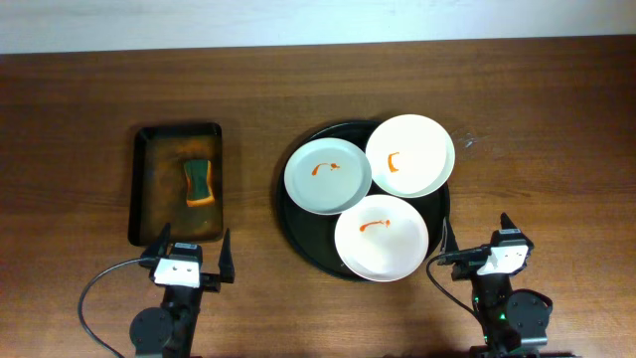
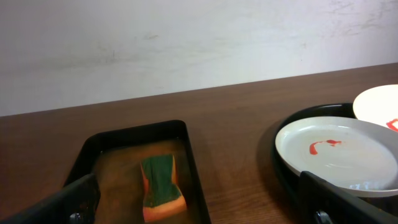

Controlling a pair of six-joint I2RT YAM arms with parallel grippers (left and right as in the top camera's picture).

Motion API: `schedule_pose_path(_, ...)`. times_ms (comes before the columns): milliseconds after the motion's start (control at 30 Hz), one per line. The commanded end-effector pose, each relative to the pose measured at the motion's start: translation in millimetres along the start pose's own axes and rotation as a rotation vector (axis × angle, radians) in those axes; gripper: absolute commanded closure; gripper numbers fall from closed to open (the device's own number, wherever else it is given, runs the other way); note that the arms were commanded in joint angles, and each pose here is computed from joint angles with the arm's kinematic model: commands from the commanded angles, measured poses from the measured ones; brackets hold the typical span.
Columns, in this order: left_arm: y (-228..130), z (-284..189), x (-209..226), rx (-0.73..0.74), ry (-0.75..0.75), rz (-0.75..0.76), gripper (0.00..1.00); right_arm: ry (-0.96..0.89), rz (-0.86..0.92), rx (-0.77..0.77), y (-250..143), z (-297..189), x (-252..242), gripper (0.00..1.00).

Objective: Clean dirty plates on tray and stack at the side

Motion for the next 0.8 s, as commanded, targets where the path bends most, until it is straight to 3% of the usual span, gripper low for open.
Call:
schedule_pose_path(0,-1,0,-4,-0.005,-0.024,0.017,0.01,0.015,-0.004,0.005,-2,0,2,0.01)
schedule_pose_path(533,0,0,-2,-0.001,-0.009,0.005,0.01,0.015,0.016,0.002,-2,0,2,0.01)
schedule_pose_path(667,0,-5,-2,0.08,-0.031,-0.009,0.01,0.011,0.103,0.02,4,-1,3,0.01)
schedule_pose_path(767,17,0,3,0.151,-0.051,-0.018,0.01,-0.014,0.106,0.137,15,0,5,0.01)
Point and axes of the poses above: each gripper's point midway between its finger pads, its own z axis out along the fingers, its own x axis along the line the jaws close on, y = z × x, the point moved 3 cm from there along -z, back along the fingers, and after that the axes turned 10 degrees about z, right-handed, at the moved point
